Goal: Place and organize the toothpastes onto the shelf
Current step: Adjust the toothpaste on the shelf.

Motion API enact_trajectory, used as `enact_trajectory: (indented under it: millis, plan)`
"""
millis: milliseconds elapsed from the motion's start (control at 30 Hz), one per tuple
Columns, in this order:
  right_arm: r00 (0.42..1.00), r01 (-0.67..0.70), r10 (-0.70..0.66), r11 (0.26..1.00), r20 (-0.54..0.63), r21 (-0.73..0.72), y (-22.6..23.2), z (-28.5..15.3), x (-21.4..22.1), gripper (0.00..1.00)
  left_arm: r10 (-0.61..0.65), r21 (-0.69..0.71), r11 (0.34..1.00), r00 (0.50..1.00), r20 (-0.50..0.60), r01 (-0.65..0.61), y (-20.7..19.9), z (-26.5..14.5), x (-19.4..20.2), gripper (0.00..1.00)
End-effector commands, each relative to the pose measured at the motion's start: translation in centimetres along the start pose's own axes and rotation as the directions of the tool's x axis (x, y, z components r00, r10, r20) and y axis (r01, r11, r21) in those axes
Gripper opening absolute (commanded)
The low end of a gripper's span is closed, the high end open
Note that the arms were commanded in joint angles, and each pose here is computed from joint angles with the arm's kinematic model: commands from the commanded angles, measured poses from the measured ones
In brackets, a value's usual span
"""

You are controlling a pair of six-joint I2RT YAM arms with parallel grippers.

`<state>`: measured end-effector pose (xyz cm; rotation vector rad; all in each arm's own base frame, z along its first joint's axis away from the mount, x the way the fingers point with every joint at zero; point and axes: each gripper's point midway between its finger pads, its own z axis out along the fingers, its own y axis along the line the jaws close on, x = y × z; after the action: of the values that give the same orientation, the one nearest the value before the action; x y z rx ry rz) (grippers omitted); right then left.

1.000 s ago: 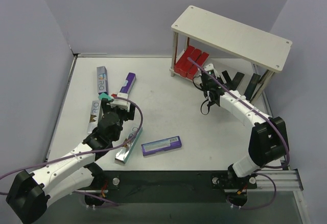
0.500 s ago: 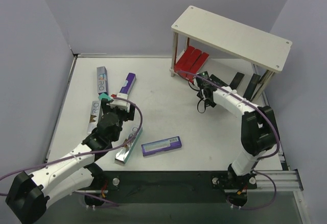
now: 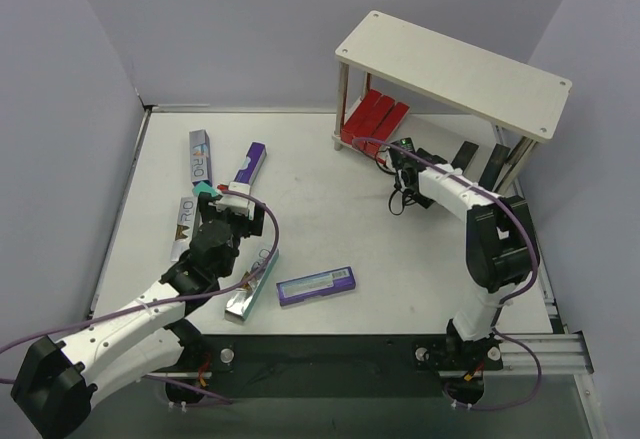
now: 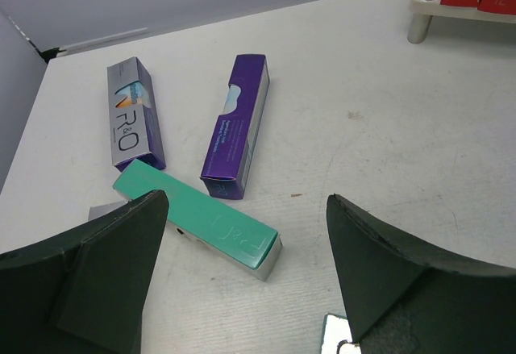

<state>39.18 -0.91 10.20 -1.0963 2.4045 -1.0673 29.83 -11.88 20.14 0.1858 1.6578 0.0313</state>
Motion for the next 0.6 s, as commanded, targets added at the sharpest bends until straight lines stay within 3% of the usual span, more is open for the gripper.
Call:
enact_trajectory:
  millis: [0,67,167,567]
  plan:
    - [0.999,-0.007,0.009,0.998,-0.034,0.058,-1.9,0.1,0.5,0.61,-0.042,0.015,0.999,0.998,0.056,0.041,-0.2,0.1,-2.7,0.91]
    - [0.999,-0.015,0.017,0.998,-0.036,0.065,-2.0,0.3,0.6,0.61,-0.043,0.017,0.999,0.997,0.057,0.042,-0.2,0.1,-2.7,0.91]
    - [0.998,-0.028,0.032,0.997,-0.047,0.073,-2.4,0.7,1.0,0.51,-0.041,0.017,0.999,0.998,0.054,0.04,-0.2,0.1,-2.7,0.91]
    - [0.996,-0.067,0.073,0.993,-0.056,0.094,-2.9,0.8,1.7,0.49,-0.042,0.019,0.999,0.998,0.053,0.041,-0.3,0.1,-2.6,0.91]
